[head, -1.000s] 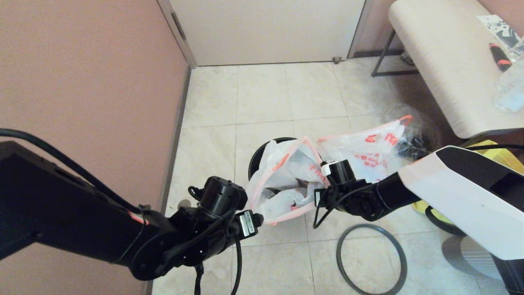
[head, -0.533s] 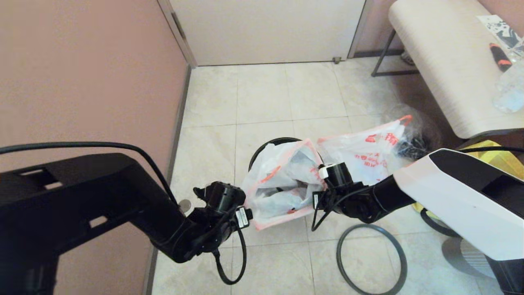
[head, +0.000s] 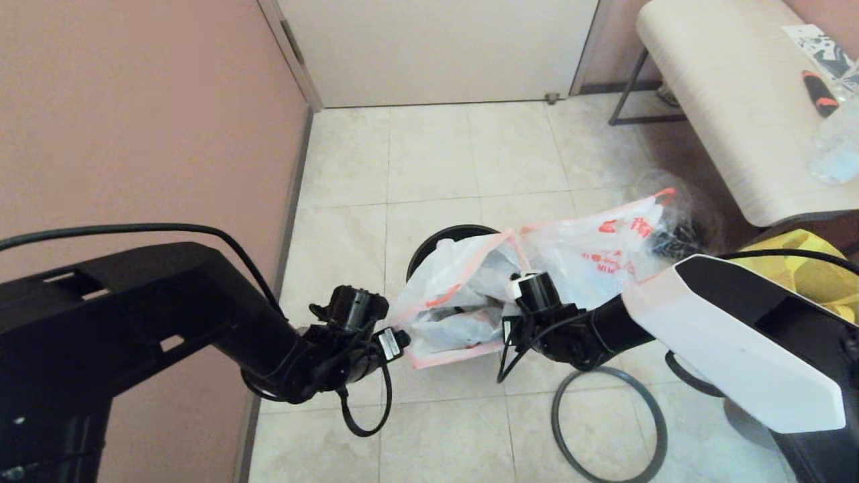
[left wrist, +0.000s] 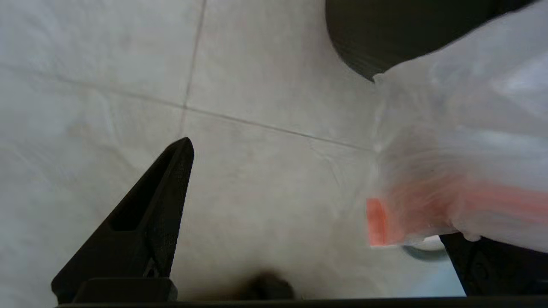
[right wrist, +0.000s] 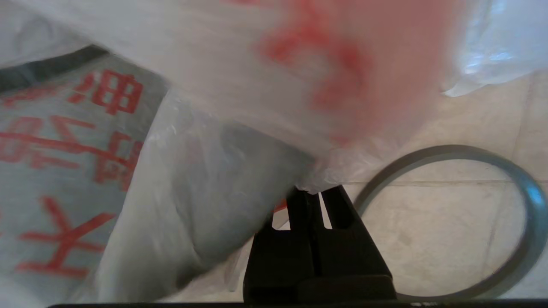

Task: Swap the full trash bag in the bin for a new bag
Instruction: Put the new garbage bag on the trash can

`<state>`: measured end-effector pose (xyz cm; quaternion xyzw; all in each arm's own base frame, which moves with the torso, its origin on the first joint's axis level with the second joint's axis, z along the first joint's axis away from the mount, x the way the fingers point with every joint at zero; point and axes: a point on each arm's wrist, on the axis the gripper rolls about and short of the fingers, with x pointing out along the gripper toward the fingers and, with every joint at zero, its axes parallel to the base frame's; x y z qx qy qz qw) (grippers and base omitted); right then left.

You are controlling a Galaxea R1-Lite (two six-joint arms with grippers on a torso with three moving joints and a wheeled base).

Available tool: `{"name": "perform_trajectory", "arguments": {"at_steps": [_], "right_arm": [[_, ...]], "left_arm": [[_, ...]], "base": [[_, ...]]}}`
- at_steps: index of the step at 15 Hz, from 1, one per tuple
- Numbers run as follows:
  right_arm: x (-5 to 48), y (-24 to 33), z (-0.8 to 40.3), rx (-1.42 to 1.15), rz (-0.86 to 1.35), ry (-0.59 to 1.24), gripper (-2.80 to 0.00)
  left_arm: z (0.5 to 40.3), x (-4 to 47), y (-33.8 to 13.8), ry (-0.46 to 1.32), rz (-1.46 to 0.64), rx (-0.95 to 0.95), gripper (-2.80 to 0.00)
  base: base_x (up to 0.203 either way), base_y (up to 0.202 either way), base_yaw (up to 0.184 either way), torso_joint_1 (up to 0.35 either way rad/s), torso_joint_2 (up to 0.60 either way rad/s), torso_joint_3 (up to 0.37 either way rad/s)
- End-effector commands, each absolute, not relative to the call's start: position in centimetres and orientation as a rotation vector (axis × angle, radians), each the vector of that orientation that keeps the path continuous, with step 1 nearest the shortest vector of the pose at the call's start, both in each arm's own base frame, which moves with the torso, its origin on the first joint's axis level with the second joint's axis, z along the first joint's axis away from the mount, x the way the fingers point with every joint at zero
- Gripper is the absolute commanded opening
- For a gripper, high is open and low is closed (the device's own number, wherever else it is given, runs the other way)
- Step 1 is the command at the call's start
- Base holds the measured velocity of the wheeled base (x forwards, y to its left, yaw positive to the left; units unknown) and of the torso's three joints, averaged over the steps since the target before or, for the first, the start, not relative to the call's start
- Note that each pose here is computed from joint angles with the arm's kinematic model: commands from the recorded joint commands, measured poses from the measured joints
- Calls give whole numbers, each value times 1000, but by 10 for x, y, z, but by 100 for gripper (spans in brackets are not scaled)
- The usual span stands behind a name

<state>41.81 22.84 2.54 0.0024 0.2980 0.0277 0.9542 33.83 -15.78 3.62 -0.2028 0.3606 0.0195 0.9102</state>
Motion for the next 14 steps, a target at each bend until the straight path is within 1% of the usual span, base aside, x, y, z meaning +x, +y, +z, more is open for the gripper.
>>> {"name": "perform_trajectory", "arguments": {"at_steps": [1, 4, 6, 8, 12, 14], "right_arm": [[419, 233, 12, -6, 54, 621, -280], [423, 237, 4, -14, 45, 619, -280], [422, 239, -2, -23, 48, 628, -280], [422, 239, -3, -27, 45, 629, -280], [423, 240, -11, -35, 41, 640, -280], [423, 241, -15, -42, 36, 645, -280]], "left_arm": [[50, 342, -150, 741, 29, -471, 0], [72, 345, -139, 824, -5, -575, 0], [83, 343, -135, 857, -35, -609, 0], [95, 340, -130, 916, -97, -681, 0], [112, 338, -125, 1044, -180, -763, 0], [124, 334, -117, 1064, -230, -809, 0]], "base": [[0, 0, 0, 0, 0, 0], [0, 0, 0, 0, 0, 0], [0, 0, 0, 0, 0, 0], [0, 0, 0, 0, 0, 0], [0, 0, 0, 0, 0, 0], [0, 0, 0, 0, 0, 0]]}}
